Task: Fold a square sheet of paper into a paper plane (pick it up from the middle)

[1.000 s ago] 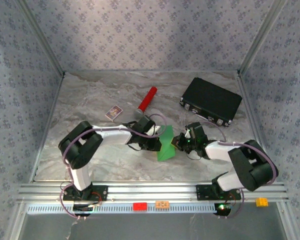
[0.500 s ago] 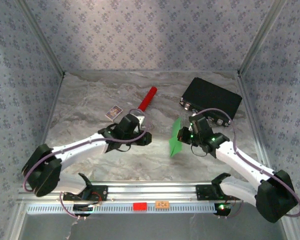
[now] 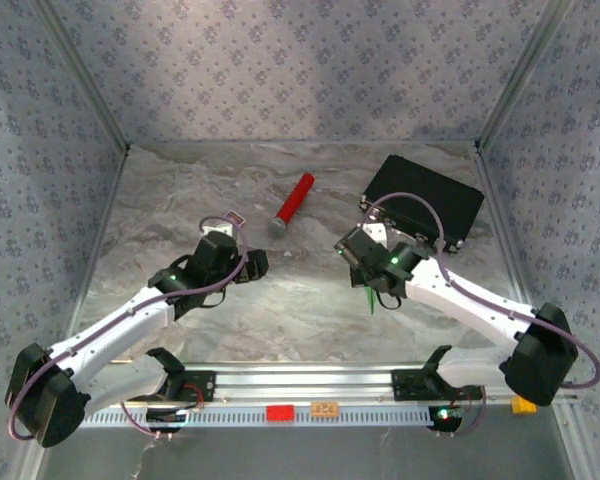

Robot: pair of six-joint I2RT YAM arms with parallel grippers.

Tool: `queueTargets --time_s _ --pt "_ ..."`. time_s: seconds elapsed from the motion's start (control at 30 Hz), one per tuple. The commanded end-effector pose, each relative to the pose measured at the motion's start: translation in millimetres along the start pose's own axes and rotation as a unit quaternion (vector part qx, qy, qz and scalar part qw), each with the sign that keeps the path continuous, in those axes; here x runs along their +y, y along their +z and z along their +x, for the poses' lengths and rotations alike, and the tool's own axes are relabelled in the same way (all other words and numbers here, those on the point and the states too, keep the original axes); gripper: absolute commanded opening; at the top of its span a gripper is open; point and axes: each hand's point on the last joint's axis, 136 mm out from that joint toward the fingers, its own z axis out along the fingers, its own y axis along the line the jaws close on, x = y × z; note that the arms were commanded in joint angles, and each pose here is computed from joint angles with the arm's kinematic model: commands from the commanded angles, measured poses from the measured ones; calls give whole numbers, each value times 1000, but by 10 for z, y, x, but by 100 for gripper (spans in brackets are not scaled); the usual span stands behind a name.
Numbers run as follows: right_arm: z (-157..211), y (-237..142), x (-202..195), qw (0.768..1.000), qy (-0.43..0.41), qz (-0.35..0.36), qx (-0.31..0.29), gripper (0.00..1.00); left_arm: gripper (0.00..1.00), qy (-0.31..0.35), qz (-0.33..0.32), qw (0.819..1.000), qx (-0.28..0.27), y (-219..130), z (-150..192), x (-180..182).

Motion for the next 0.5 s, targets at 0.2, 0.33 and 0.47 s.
queueTargets --time_s 0.2,0.33,0.47 --pt "-127 -62 -72 970 -144 192 -33 4 100 -37 -83 996 -19 -110 -16 436" --pt "-61 121 307 963 -187 191 -21 4 100 -59 -127 989 -44 -212 -33 665" --pt "86 317 724 960 -218 174 2 4 100 -72 -143 985 -68 -324 -62 792"
